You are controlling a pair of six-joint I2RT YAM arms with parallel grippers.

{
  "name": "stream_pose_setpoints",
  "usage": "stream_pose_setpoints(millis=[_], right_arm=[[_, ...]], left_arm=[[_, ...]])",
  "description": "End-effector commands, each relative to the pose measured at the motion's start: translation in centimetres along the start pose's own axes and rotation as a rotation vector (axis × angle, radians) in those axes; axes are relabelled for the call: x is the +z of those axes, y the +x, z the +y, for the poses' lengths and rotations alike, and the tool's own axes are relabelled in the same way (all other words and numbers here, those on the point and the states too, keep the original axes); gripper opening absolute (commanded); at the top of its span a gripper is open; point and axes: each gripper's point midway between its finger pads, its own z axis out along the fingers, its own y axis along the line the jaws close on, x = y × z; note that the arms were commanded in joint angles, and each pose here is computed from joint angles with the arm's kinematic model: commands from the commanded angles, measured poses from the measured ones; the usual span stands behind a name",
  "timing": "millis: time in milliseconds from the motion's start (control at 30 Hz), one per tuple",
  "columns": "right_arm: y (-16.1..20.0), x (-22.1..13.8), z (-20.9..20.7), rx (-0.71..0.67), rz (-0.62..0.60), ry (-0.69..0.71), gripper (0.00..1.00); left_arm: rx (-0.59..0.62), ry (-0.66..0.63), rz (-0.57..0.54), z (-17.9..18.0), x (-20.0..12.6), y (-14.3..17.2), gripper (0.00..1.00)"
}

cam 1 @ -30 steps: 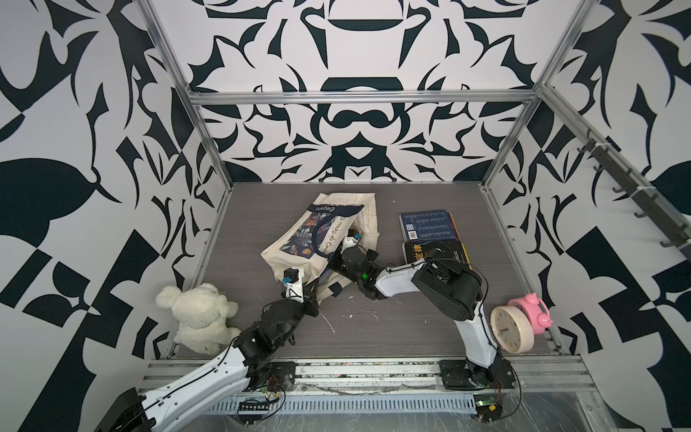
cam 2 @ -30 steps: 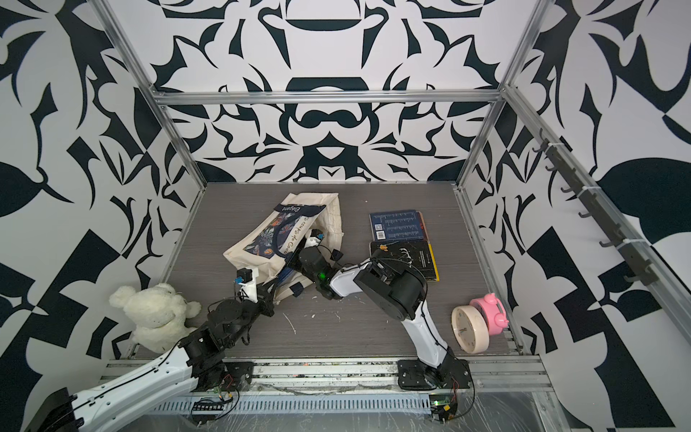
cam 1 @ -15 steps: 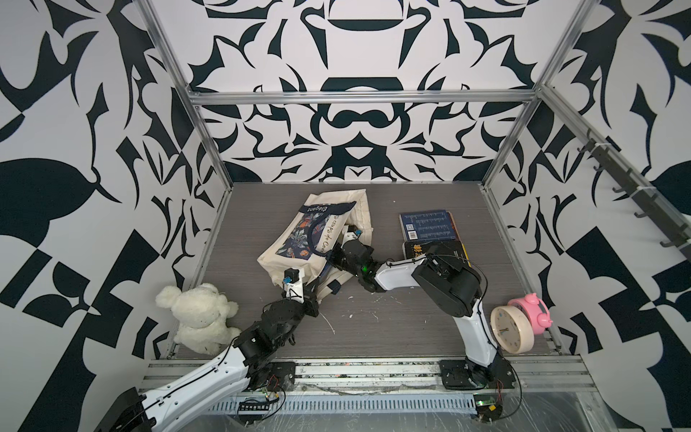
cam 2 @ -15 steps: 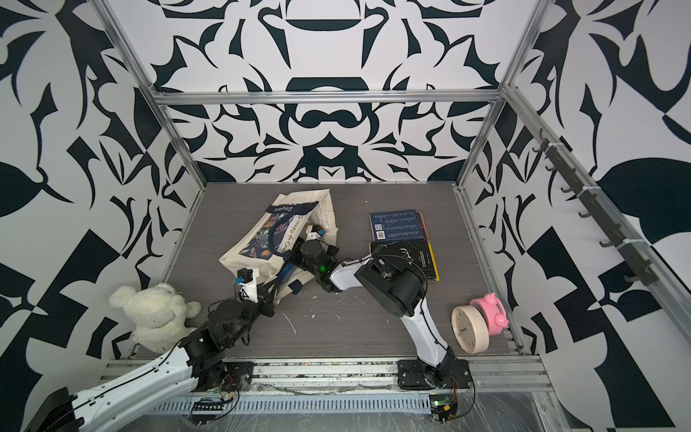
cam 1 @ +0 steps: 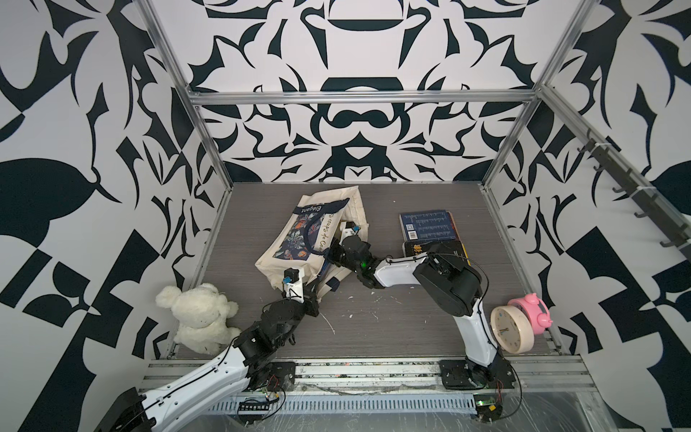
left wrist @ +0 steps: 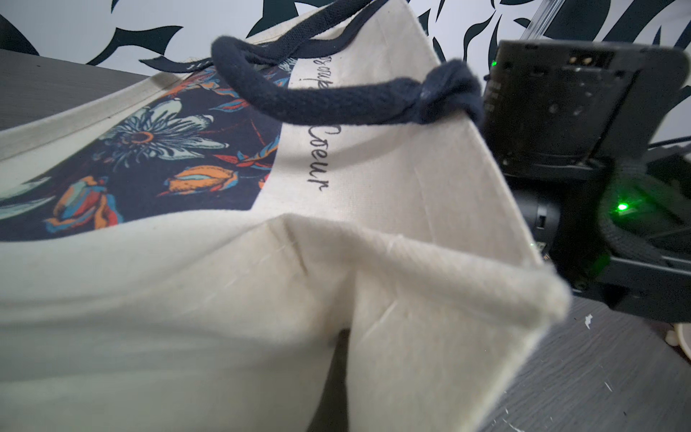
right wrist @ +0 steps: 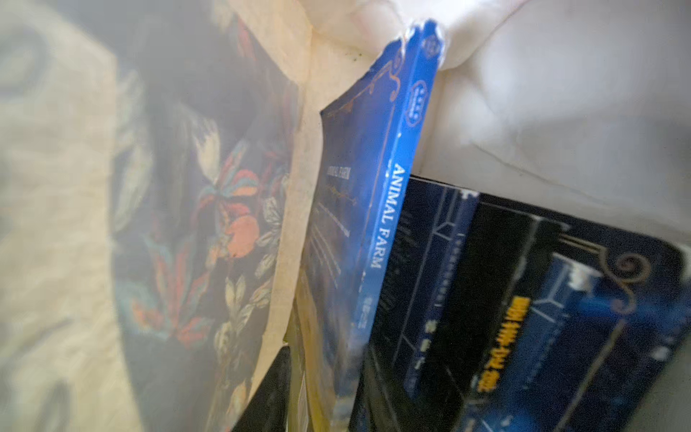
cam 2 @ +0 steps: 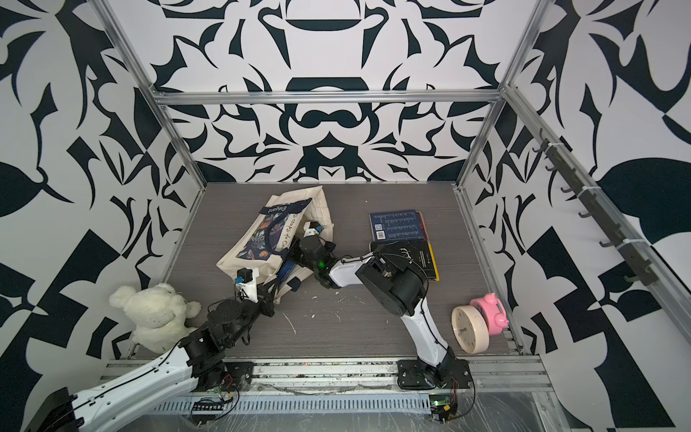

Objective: Take out the books from the canvas bag
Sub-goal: Pick up the book from the canvas bag.

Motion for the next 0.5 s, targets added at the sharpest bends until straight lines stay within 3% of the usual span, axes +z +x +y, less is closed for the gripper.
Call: stream_pose_setpoints(millis=[0,233,467], right_arm=[[-2.6,-0.7,5.3,0.001,-0.058,-0.115,0.36],[-3.0,-0.1,3.1,0.038,-0.038,-0.022,0.33],[-4.3,-1.4,1.5,-0.025,-0.091,0.054,0.35]], left_arm=[[-0.022,0.137,-0.063,-2.9,-0.4,-2.1,0.00],[-0.022,0.138,-0.061,-2.9,-0.4,-2.1,0.00],[-0.023,0.140,-0.063,-2.9,-0.4,-2.1,0.00]])
